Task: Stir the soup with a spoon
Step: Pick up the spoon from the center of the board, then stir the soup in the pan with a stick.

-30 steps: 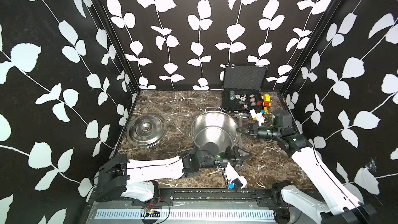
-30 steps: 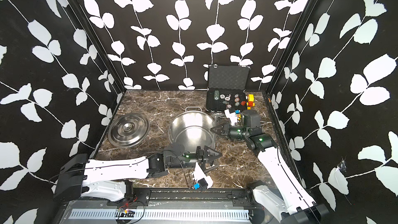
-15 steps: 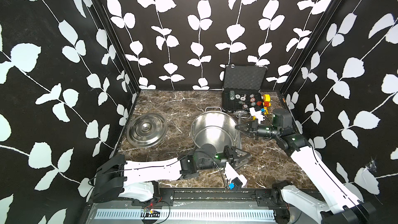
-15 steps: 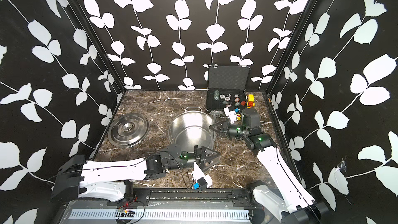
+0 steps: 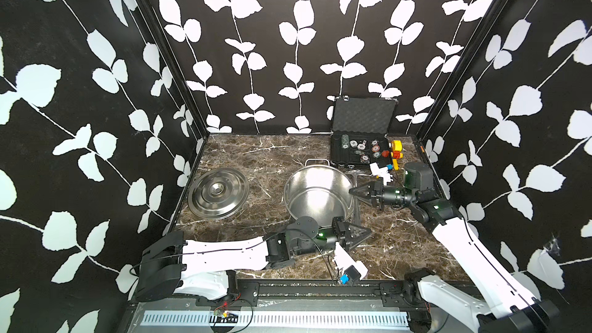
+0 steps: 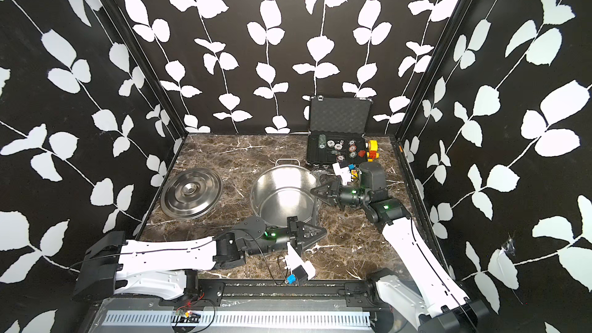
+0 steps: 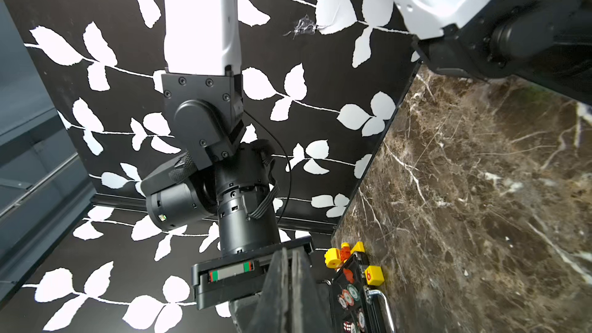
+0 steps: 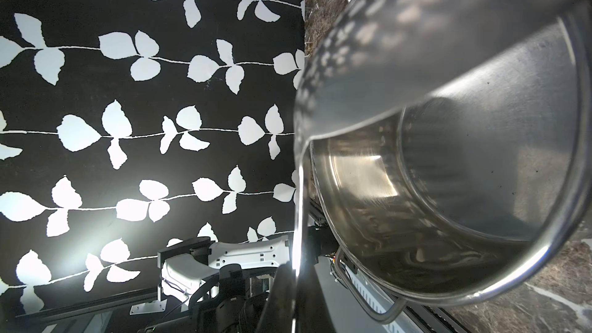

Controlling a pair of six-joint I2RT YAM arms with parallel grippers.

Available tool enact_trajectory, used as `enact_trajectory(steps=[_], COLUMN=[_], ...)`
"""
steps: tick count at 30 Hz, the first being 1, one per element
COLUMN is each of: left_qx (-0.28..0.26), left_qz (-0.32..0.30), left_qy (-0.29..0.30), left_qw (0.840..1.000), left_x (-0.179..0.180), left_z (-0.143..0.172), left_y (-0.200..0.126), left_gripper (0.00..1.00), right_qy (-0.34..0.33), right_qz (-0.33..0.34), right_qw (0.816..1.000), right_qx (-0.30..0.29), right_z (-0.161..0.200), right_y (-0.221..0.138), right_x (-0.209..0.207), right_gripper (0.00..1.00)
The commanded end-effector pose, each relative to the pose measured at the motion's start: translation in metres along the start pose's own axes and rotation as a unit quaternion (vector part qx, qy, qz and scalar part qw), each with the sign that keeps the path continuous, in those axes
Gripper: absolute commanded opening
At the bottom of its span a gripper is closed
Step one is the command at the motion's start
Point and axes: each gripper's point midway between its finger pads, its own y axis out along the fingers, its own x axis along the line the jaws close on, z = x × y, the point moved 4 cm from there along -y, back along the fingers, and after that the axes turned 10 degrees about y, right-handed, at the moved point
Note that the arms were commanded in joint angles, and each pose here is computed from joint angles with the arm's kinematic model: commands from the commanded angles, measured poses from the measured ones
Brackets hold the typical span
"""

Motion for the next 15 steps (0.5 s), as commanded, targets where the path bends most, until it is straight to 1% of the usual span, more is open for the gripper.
enact_trajectory(steps=[1, 2, 3, 7, 8, 9, 11, 13, 15], left_qx=[0.043, 0.048, 0.053, 0.065, 0.068, 0.073, 0.082, 0.095, 0.108], left_qz=[-0.027, -0.032, -0.034, -0.044, -0.049, -0.056, -0.067, -0.074, -0.083], left_qy=[-0.052, -0.061, -0.07, -0.09, -0.102, -0.115, -0.155, -0.2, -0.256], left_qw=[0.997, 0.996, 0.996, 0.993, 0.991, 0.989, 0.982, 0.972, 0.957], left_x=[0.019, 0.025, 0.03, 0.045, 0.051, 0.057, 0.07, 0.081, 0.093], left_z=[0.014, 0.016, 0.017, 0.022, 0.025, 0.029, 0.037, 0.046, 0.056], left_y=[-0.005, -0.005, -0.006, -0.008, -0.01, -0.012, -0.018, -0.026, -0.039], left_gripper=[0.0, 0.0, 0.0, 0.0, 0.0, 0.0, 0.0, 0.0, 0.0], right_qy=[-0.093, -0.097, -0.104, -0.136, -0.144, -0.151, -0.175, -0.201, -0.234], right_qz=[-0.037, -0.037, -0.038, -0.045, -0.049, -0.052, -0.056, -0.05, -0.024], right_qw=[0.995, 0.995, 0.994, 0.989, 0.988, 0.987, 0.982, 0.976, 0.967], right_qx=[0.008, 0.002, -0.005, -0.031, -0.033, -0.034, -0.04, -0.061, -0.099], right_z=[0.013, 0.013, 0.014, 0.018, 0.02, 0.022, 0.027, 0.031, 0.03], right_y=[-0.007, -0.008, -0.01, -0.017, -0.018, -0.019, -0.023, -0.029, -0.038], right_x=[0.024, 0.025, 0.027, 0.031, 0.031, 0.03, 0.029, 0.028, 0.025], right_gripper=[0.05, 0.14, 0.28, 0.76, 0.85, 0.9, 0.97, 0.99, 0.99])
